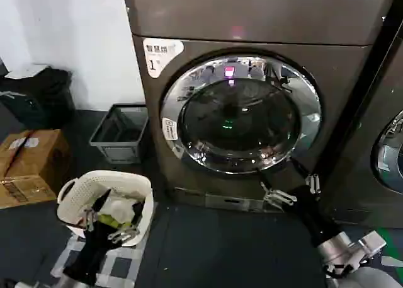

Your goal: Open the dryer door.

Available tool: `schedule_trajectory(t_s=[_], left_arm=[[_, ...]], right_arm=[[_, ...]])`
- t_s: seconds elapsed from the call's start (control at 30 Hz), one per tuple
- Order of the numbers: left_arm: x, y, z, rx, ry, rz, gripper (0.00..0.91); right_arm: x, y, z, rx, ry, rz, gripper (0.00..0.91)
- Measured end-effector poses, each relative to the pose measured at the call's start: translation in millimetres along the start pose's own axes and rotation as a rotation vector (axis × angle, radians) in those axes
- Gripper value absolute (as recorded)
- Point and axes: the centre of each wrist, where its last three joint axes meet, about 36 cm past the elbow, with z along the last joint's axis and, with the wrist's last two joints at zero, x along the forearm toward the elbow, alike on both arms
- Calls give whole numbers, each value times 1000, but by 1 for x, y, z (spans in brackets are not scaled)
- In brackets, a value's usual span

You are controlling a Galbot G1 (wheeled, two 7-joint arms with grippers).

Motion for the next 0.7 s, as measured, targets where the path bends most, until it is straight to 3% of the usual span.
schedule_trajectory(t_s=[0.47, 0.7], left_arm=[[-3, -1, -7, -2, 52, 21, 907], [-3, -4, -14, 15, 75, 20, 907]], right_arm=[[-55, -43, 39, 25, 99, -163, 907], [-101, -46, 51, 42, 107, -237, 907]])
